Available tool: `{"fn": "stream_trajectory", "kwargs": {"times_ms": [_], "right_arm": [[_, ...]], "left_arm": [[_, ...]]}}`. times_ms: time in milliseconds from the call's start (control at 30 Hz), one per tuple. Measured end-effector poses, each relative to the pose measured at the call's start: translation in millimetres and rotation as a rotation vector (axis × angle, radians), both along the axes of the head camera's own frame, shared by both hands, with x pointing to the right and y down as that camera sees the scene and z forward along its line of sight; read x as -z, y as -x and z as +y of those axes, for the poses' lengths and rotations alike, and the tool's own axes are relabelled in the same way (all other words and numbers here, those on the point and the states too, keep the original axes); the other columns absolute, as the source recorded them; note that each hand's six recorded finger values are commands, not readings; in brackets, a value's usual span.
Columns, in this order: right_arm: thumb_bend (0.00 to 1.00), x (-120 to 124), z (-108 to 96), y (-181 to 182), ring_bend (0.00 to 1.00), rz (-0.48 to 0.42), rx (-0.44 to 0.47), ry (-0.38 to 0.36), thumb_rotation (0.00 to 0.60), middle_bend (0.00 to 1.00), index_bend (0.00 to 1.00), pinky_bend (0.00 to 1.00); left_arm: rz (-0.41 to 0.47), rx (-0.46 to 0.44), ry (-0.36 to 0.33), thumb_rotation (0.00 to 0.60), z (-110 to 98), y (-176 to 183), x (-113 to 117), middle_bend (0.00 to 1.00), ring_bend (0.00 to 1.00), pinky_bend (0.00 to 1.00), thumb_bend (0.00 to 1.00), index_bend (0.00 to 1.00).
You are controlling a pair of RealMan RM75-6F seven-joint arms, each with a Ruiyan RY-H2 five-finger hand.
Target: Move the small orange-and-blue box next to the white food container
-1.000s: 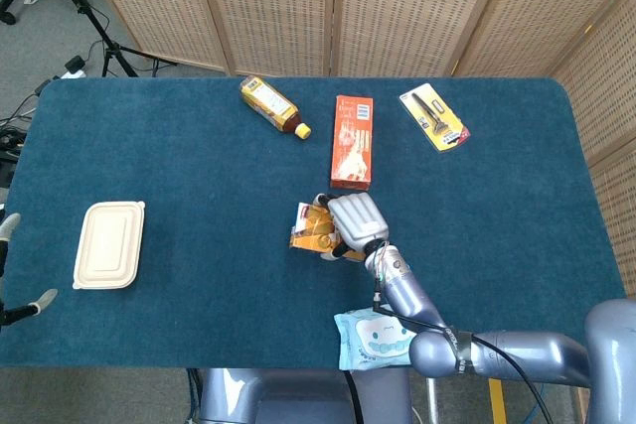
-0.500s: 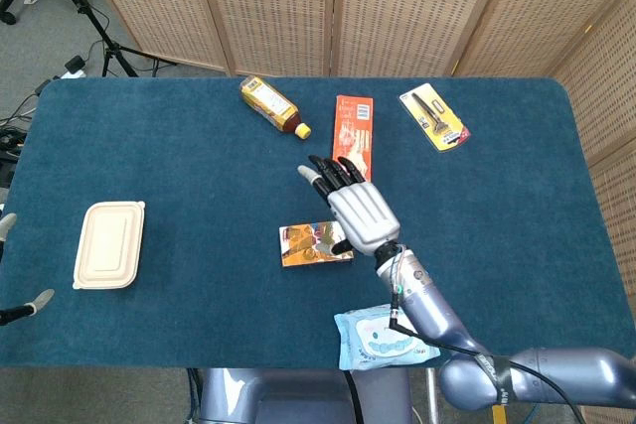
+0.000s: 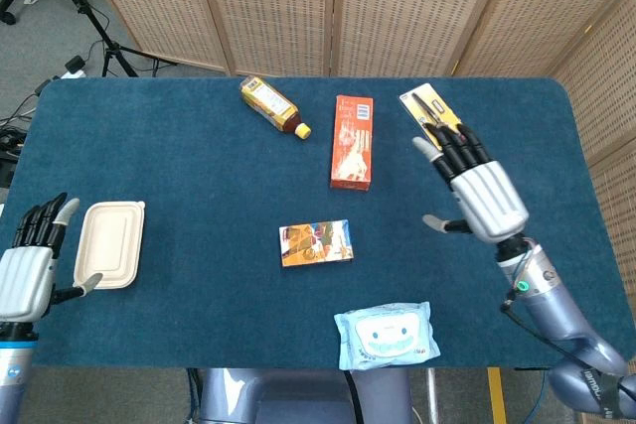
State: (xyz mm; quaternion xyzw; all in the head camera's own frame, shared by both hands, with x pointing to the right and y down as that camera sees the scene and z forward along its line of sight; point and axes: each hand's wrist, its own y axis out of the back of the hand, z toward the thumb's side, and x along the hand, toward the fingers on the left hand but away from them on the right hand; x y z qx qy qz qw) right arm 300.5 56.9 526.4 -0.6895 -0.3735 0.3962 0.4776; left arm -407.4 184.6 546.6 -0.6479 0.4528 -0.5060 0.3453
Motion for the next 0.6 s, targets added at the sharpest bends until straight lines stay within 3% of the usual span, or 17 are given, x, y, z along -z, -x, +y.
{"fn": "stream_trajectory", "kwargs": {"times_ms": [133, 300, 467, 600], "right_arm": [[0.0, -12, 11, -83, 0.0, 0.073, -0.118, 0.022, 0.6, 0.0, 0.0, 0.0], [0.0, -20, 67, -156, 0.0, 0.079, -0.283, 0.116, 0.6, 0.0, 0.0, 0.0], [0.0, -14, 114, -175, 0.0, 0.036, -0.369, 0.176, 0.6, 0.0, 0.0, 0.0], [0.0, 1, 125, -175, 0.0, 0.013, -0.368, 0.175, 0.6, 0.0, 0.0, 0.0]], "left_arm": [[0.049, -0.086, 0.034, 0.6, -11, -32, -15, 0.0, 0.0, 0.0, 0.0, 0.0], [0.084, -0.216, 0.082, 0.6, -24, -86, -36, 0.0, 0.0, 0.0, 0.0, 0.0], [0.083, -0.335, 0.136, 0.6, -30, -147, -62, 0.0, 0.0, 0.0, 0.0, 0.0], [0.135, -0.379, 0.231, 0.6, -29, -208, -91, 0.0, 0.0, 0.0, 0.0, 0.0]]}}
